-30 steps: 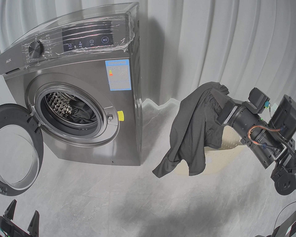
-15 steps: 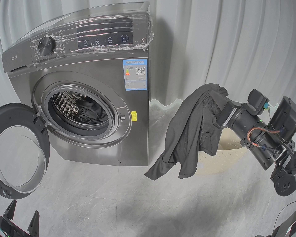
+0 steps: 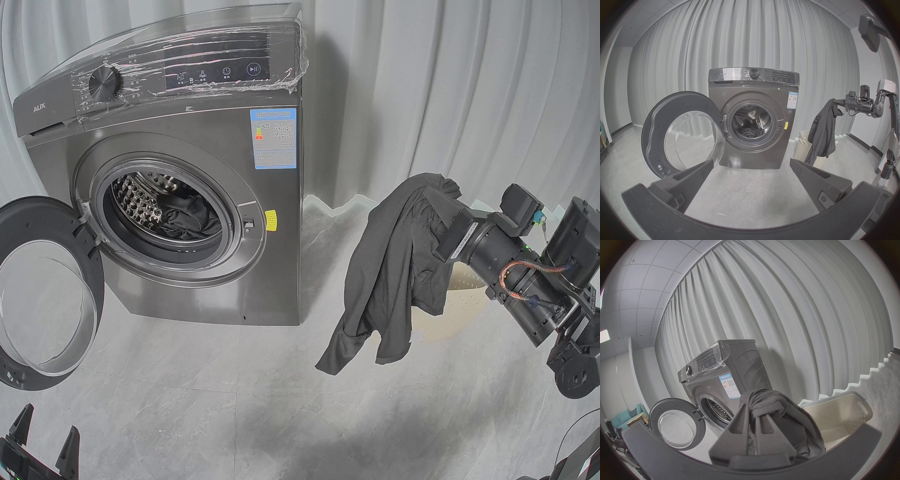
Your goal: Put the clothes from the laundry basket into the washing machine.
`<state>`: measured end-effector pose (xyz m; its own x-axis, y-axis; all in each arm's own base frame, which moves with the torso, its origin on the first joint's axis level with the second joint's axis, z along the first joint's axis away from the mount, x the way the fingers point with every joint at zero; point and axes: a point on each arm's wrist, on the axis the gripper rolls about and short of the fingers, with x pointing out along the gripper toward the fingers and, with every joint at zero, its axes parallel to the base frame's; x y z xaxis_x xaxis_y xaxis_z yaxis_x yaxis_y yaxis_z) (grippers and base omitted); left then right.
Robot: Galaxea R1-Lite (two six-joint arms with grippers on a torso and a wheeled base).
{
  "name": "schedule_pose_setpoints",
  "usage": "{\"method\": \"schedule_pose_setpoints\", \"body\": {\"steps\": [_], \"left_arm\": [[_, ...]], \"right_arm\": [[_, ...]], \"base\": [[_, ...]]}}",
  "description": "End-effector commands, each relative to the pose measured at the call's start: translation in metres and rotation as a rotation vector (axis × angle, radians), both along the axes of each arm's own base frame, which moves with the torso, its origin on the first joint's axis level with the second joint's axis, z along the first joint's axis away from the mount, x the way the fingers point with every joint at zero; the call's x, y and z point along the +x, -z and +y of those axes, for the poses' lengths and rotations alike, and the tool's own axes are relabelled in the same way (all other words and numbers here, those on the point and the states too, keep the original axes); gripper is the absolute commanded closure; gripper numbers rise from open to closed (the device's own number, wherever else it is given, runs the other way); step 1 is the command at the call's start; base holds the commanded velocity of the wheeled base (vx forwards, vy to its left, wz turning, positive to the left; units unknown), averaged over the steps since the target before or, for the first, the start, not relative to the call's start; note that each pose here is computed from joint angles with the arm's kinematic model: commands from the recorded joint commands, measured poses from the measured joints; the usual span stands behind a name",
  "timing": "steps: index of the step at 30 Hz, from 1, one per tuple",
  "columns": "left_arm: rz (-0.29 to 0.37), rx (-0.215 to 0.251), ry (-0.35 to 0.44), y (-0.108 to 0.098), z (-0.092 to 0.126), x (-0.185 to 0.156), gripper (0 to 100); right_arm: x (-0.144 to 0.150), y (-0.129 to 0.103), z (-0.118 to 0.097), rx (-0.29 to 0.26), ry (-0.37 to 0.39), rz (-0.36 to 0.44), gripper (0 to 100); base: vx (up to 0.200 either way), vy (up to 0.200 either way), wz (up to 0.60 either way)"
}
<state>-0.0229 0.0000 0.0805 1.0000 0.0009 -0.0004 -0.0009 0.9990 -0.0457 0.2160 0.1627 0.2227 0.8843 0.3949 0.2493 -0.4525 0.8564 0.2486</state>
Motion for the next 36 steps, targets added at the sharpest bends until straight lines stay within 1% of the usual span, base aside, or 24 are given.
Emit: {"method": "schedule_pose_setpoints", "body": {"steps": [1, 20, 29, 35, 36], "left_arm": [[0.000, 0.000, -0.001, 0.0043, 0.0000, 0.0000, 0], [0.001, 0.000, -0.001, 0.0045, 0.0000, 0.0000, 0], [0.001, 0.001, 0.002, 0.0045, 0.0000, 0.0000, 0], [0.001, 0.000, 0.002, 0.0045, 0.0000, 0.0000, 0], [0.001, 0.000, 0.001, 0.0045, 0.0000, 0.0000, 0]], "right_arm": [[0.0006, 0.0030, 0.0007, -0.006, -0.002, 0.009, 100], [0.0002, 0.0038, 0.0009, -0.008, -0.003, 0.011, 100], [0.0003, 0.0046, 0.0010, -0.010, -0.003, 0.013, 100], [0.0003, 0.0046, 0.0010, -0.010, -0.003, 0.013, 100], [0.0003, 0.0046, 0.0010, -0.009, -0.004, 0.014, 100]], "base": [[0.000, 0.200, 0.00], [0.000, 0.200, 0.00], [0.000, 0.000, 0.00], [-0.200, 0.000, 0.00], [0.000, 0.000, 0.00]]}}
